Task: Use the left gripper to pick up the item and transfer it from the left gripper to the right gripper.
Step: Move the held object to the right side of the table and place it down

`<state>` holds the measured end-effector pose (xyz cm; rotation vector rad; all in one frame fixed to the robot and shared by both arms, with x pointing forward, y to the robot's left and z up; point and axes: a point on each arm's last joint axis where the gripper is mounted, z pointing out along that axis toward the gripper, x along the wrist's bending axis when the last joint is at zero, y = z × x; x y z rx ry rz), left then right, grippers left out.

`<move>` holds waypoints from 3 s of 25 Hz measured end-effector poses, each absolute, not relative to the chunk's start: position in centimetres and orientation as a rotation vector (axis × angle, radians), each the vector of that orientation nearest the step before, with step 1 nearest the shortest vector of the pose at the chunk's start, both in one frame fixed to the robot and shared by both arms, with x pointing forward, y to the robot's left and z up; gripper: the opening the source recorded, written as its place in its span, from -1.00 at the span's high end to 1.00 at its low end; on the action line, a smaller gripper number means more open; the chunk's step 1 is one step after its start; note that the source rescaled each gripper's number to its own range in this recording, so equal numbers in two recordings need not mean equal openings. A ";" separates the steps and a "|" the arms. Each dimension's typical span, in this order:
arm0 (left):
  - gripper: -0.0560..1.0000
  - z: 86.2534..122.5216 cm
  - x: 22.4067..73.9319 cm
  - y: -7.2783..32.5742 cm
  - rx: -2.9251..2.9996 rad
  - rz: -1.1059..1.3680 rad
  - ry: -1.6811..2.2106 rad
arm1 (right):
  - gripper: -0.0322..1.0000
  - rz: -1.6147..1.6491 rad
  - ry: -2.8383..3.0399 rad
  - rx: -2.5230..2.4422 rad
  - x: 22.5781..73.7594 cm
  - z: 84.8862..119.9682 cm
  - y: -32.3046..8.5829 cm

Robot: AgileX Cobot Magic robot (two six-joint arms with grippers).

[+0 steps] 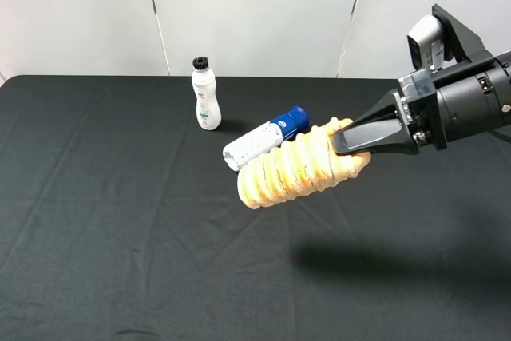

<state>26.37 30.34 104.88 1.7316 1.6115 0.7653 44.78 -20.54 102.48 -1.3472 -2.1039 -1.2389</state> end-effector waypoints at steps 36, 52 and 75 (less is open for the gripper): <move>-0.96 105.1 23.3 30.8 1.424 1.014 1.697 | 0.94 -0.769 -2.038 -1.774 50.3 102.6 -25.2; -0.96 105.1 23.3 30.8 1.424 1.016 1.697 | 0.94 -0.617 -1.969 -1.735 56.9 98.2 -25.4; -0.96 105.1 23.3 30.8 1.424 1.016 1.697 | -1.00 -0.543 -2.014 -1.875 58.0 98.4 -26.3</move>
